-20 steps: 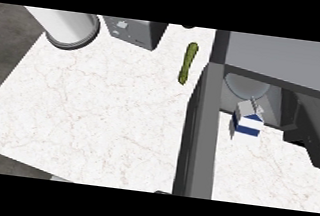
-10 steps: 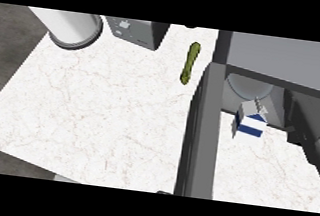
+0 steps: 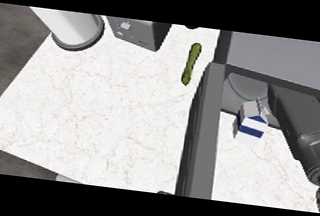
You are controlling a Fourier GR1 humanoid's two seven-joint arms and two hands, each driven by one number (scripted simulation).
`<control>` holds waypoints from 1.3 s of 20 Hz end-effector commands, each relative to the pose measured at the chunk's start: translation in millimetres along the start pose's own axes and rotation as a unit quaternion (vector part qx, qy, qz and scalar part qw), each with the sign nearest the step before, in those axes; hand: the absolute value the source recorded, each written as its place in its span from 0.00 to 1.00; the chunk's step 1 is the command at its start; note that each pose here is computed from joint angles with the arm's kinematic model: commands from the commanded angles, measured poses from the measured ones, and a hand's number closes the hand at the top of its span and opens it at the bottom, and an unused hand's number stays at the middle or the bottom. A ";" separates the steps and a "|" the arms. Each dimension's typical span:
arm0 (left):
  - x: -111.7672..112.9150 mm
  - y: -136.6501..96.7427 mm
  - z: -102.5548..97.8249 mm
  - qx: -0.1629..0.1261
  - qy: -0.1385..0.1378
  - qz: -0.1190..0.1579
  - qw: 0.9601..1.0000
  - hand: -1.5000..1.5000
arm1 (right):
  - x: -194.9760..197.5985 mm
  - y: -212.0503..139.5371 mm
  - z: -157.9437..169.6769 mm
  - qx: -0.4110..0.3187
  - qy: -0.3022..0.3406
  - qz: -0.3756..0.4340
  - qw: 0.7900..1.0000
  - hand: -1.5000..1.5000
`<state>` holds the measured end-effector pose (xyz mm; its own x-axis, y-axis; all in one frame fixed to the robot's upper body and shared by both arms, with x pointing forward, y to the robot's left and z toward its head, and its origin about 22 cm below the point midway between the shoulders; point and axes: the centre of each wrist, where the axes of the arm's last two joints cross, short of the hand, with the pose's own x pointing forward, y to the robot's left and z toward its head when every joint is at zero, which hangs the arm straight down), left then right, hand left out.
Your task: Pick up the milk, place it into the microwave and close the microwave
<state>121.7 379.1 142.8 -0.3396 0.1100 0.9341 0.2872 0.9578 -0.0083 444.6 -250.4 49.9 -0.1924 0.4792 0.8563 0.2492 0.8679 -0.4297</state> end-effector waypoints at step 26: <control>-57.7 -32.6 3.5 -0.052 0.037 0.060 0.996 0.00 | 3.0 8.6 1.1 0.032 -0.025 -0.046 0.998 0.00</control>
<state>127.6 353.1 97.9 -0.2376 0.1632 0.9575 0.3676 0.9276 -0.0669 445.8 -220.7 45.5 -0.2342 0.4327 0.8706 0.2153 0.8963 -0.3876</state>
